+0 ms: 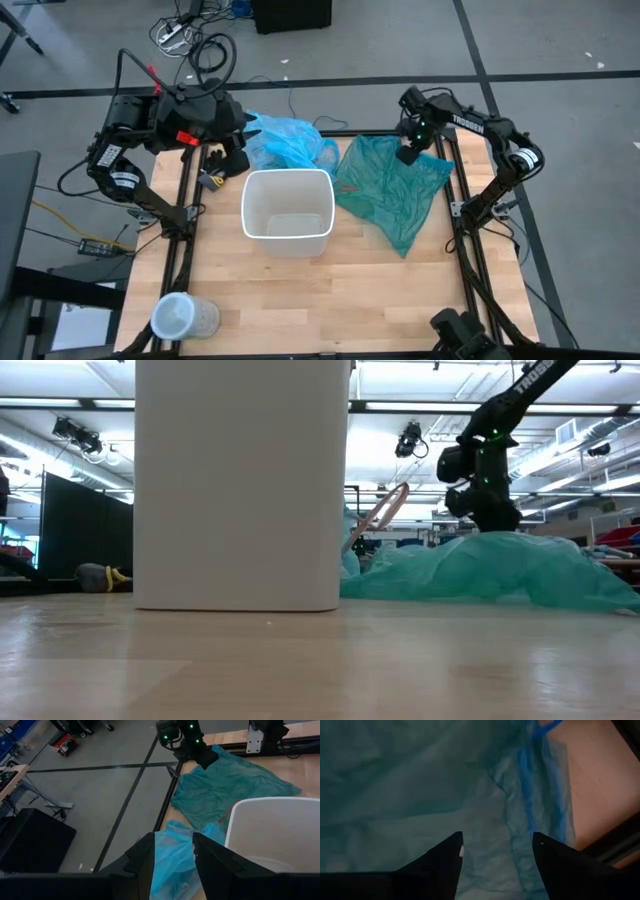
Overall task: Place trash/remove bag and relplace
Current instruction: Insert the green plastic trash bag into the trash bin
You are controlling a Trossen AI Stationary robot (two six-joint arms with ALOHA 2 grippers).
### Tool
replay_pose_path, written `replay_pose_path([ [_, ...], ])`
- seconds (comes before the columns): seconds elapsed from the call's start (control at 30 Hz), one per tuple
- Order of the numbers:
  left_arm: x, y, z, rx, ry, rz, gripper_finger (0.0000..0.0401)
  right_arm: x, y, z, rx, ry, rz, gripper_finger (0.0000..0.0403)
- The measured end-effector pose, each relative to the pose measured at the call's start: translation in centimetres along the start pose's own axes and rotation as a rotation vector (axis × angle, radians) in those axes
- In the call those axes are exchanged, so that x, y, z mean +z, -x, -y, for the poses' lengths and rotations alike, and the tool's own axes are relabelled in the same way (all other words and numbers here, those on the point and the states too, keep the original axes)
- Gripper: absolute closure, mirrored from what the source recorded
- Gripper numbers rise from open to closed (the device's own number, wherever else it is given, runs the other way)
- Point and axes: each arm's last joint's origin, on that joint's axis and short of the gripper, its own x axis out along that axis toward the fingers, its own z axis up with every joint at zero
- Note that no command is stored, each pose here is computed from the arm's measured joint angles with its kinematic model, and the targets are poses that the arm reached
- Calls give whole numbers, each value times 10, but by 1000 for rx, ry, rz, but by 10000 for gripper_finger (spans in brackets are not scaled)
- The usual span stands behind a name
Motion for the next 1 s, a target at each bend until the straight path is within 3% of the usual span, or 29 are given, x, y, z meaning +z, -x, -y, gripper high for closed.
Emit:
replay_pose_path([
  [0.3, 0, 0, 0, 0, 1, 2, 258, -3, -15, 6, -81, 23, -11, 181],
  [0.67, 1, 0, 0, 1, 3, 6, 258, -5, -50, 11, -75, 30, -189, 190],
  [0.77, 1, 0, 0, 1, 3, 5, 258, -6, -52, 8, -68, 52, -218, 235],
  [0.93, 0, 0, 0, 1, 2, 5, 258, -7, -43, 1, -68, 82, -203, 373],
  [1.0, 1, 0, 0, 1, 3, 6, 258, -8, -40, -3, -64, 95, -206, 391],
])
